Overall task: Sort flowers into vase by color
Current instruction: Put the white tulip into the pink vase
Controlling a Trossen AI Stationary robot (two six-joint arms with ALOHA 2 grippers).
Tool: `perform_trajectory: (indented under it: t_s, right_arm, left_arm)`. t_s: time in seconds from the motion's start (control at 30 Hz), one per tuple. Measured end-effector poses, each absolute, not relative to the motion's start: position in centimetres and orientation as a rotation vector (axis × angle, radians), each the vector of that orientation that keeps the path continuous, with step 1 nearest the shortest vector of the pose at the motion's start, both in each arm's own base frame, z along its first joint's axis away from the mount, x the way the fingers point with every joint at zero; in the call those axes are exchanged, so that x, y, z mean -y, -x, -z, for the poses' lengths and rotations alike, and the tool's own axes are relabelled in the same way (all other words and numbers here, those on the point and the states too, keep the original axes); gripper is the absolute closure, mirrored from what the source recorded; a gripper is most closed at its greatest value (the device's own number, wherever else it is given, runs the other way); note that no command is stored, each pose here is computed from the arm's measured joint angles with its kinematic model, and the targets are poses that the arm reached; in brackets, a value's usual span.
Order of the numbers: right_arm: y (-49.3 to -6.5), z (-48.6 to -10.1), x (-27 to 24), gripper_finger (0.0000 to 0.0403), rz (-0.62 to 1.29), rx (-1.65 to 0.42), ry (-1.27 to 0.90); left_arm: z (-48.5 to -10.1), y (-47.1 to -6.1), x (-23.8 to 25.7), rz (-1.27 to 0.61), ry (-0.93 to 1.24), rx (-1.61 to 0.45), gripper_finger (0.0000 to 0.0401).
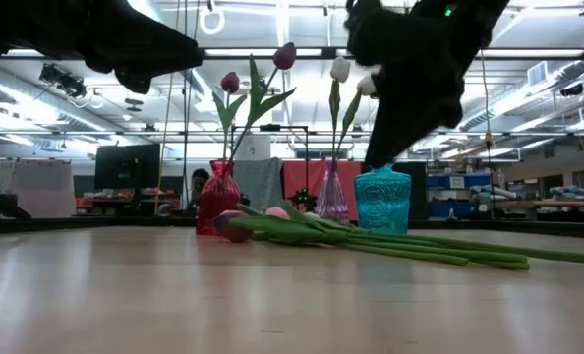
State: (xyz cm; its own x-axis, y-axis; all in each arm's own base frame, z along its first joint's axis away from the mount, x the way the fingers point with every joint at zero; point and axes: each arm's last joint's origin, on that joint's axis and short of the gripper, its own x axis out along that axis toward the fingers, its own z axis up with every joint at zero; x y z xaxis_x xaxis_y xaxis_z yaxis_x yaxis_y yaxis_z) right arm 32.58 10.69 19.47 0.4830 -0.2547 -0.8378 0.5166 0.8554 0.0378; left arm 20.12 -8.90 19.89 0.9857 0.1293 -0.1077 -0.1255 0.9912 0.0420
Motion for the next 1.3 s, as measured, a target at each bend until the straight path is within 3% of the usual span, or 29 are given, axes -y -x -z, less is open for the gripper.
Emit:
perform_trajectory:
  t_s: [0.37, 0.53, 1.03, 1.17, 1.3]
  right_arm:
    - [-34.5, -15.2, -9.0, 0.0223, 0.539, -1.078, -0.437]
    - [-34.3, -15.2, -8.3, 0.0209, 0.636, -1.057, -0.456]
    - [-34.8, -12.7, -8.3, 0.0242, 0.660, -1.104, -0.394]
    - [-34.8, -12.7, -8.2, 0.0288, 0.660, -1.101, -0.392]
    - [-34.8, -12.8, -8.2, 0.0373, 0.638, -1.114, -0.385]
  left_arm:
    - [-19.9, -20.1, 8.9, -0.127, -0.035, -0.114, 0.0270]
    - [-19.8, -20.1, 8.9, -0.127, -0.038, -0.119, 0.0270]
    - [-19.8, -20.1, 8.9, -0.125, -0.039, -0.122, 0.0270]
    - [-19.8, -20.1, 8.9, -0.125, -0.039, -0.123, 0.0270]
    - [-19.8, -20.1, 8.9, -0.125, -0.039, -0.122, 0.0270]
